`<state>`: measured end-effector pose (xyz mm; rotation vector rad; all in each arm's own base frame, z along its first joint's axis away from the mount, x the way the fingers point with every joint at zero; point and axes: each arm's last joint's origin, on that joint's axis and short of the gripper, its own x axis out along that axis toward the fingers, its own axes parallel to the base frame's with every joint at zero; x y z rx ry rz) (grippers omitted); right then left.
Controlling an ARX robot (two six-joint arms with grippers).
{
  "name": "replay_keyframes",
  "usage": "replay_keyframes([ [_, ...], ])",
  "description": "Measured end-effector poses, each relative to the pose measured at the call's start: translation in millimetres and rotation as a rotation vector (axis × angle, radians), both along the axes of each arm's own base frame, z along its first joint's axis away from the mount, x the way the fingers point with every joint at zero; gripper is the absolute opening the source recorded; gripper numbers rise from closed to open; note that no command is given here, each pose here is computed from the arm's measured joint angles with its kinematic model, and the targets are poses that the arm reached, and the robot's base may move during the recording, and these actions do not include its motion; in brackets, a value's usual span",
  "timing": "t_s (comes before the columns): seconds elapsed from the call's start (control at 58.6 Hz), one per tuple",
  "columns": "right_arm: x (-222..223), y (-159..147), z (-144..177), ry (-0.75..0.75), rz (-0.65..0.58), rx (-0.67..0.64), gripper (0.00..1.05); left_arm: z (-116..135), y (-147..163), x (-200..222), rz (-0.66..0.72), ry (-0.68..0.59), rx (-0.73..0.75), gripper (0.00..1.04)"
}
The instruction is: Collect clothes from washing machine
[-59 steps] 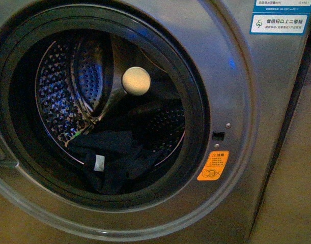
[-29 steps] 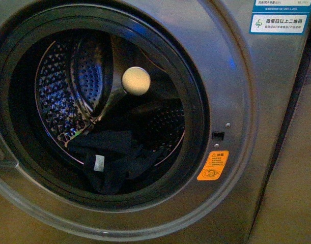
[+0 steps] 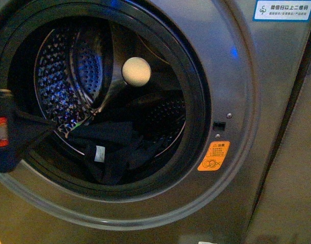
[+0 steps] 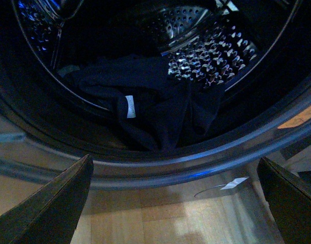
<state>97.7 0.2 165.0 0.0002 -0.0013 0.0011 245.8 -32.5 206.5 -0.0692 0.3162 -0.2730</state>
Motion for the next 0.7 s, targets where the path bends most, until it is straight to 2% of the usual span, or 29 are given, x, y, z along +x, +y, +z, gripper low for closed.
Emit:
replay_keyframes([
  [0.188,0.0,0.0,0.0,0.0,0.0,0.0,0.97,-13.4,-19.4,44.0,-0.059,0.068,0.055,0.98],
  [0.358,0.0,0.0,0.0,0.0,0.0,0.0,0.97,-27.7,-31.0,80.8,-0.059,0.11,0.092,0.98],
  [0.699,0.0,0.0,0.0,0.0,0.0,0.0,0.97,-44.8,-49.9,141.2,-0.06,0.132,0.124,0.98],
])
